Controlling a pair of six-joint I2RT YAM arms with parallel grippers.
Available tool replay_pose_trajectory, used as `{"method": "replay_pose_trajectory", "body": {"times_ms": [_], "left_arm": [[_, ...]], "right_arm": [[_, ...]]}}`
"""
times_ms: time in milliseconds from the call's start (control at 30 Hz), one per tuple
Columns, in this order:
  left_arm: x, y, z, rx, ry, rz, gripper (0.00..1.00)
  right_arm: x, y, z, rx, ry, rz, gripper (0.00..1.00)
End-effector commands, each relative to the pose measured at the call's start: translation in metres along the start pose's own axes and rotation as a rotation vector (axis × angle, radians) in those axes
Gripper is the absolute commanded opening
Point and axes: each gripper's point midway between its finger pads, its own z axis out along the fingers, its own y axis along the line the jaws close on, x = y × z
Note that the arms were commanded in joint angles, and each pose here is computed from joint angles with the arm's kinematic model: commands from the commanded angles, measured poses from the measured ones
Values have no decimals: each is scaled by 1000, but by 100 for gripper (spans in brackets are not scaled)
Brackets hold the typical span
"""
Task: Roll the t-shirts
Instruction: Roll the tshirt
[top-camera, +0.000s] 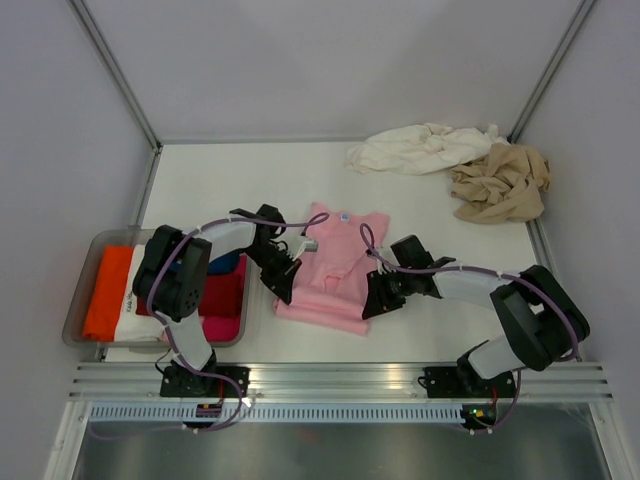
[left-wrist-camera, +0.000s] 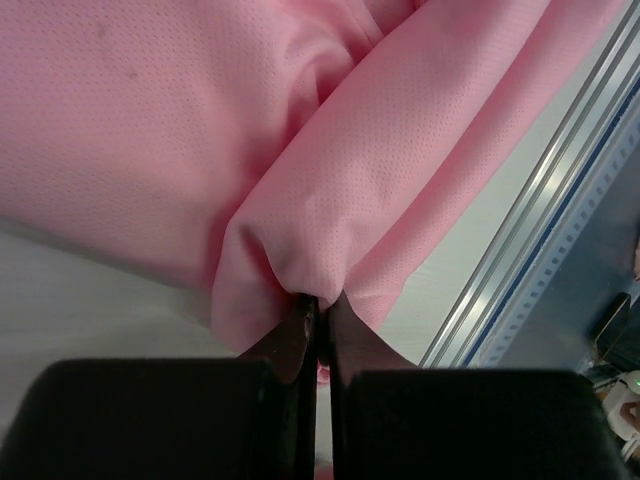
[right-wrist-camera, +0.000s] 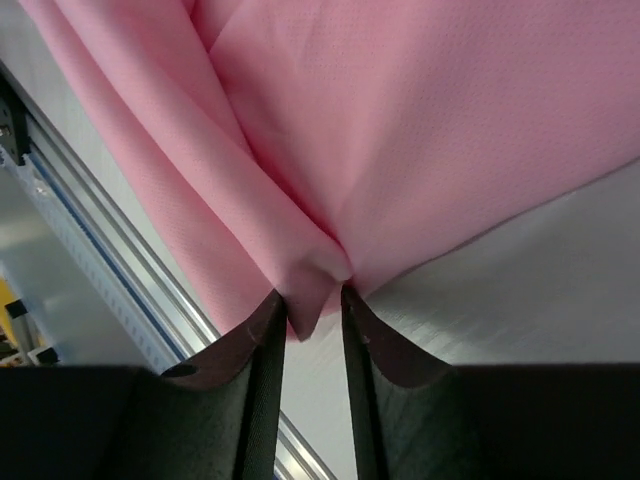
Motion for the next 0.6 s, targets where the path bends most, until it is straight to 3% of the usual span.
{"method": "replay_pose_trajectory", "body": {"times_ms": [0, 100, 267, 467, 567], "left_arm": [[-14, 10, -5, -46, -16, -20, 4], [-21, 0, -8, -10, -53, -45, 9], [-22, -1, -15, -41, -69, -13, 49], [-46, 4, -60, -234, -190, 171, 61], [-66, -2, -92, -364, -318, 372, 68]], "right_arm": [[-25, -6, -10, 98, -69, -13, 37], [-61, 9, -46, 169, -213, -123, 45], [-78, 17, -77, 293, -331, -270, 48], [-82, 49, -79, 405, -384, -481, 48], [-72, 79, -67, 447, -398, -773, 51]]}}
